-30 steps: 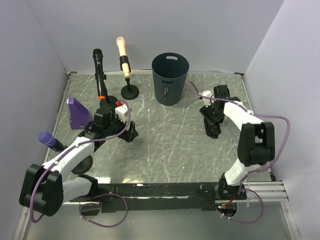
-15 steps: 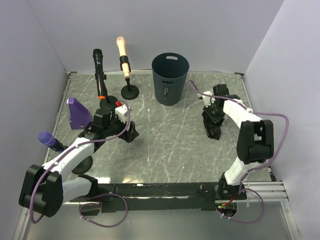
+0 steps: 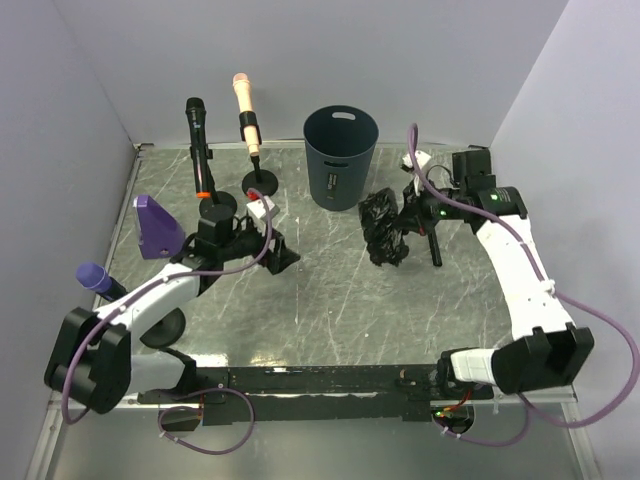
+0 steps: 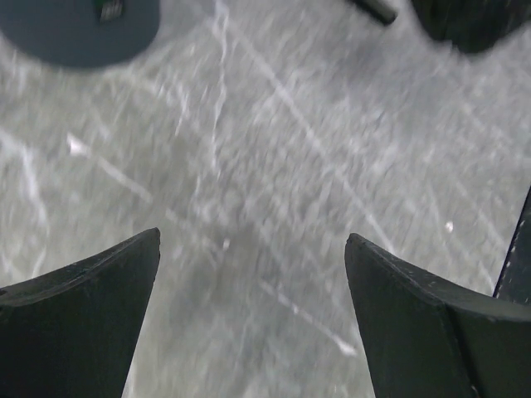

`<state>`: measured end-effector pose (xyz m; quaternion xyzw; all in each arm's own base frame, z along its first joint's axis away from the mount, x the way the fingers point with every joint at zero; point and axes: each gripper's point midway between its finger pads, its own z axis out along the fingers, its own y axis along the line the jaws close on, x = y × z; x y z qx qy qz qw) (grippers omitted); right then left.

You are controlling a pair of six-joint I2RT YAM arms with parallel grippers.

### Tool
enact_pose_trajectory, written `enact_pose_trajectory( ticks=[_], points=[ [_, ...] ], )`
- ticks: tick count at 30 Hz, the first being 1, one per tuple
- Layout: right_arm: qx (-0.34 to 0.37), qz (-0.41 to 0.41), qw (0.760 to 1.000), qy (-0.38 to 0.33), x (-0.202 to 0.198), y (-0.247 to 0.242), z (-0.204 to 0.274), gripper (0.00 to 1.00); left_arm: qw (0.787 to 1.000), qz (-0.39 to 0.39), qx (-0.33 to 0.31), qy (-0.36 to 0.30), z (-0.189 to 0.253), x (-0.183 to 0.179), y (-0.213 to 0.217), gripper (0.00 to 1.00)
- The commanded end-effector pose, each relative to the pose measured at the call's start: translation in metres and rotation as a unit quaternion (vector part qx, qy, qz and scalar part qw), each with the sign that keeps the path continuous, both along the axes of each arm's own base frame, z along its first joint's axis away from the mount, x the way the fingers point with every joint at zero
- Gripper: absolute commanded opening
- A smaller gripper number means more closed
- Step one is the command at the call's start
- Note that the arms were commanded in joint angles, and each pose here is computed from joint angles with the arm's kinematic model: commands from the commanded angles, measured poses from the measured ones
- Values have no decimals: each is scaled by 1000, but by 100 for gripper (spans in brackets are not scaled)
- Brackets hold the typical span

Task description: Put the trash bags into the trash bin

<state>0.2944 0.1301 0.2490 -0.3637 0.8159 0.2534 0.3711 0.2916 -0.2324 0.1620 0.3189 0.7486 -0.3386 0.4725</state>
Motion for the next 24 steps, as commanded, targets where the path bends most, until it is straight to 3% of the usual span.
enact_pose_trajectory(
  ticks=[1,5,6,8,9,11,13,17,20,24],
  points=[
    [108,46,983,141,-18,20,-17,2,996,-42,-61,-49,39,11,-29,97],
    [158,18,975,153,-7,28,-9,4,991,-83,-61,-89,50,12,-56,97],
    [163,10,972,168,-6,29,-13,10,989,-92,-59,-97,50,11,-62,97],
    [100,-32,977,188,4,21,-45,49,987,-104,-40,-119,46,16,-69,97],
    [31,-72,981,177,15,8,-67,57,988,-100,-36,-116,45,19,-71,97],
    [-64,-157,973,157,36,-27,-93,62,988,-90,-30,-118,46,22,-70,97],
    [-88,-189,967,143,47,-48,-93,62,989,-86,-15,-122,43,20,-65,97],
    [-91,-14,993,68,30,-34,-75,61,989,-76,26,-123,29,12,-47,97],
    [-137,44,990,3,30,-43,-90,65,989,-71,44,-124,21,4,-35,97],
    [-198,119,973,-18,28,-56,-123,67,991,-63,52,-105,15,-4,-27,97]
  ],
)
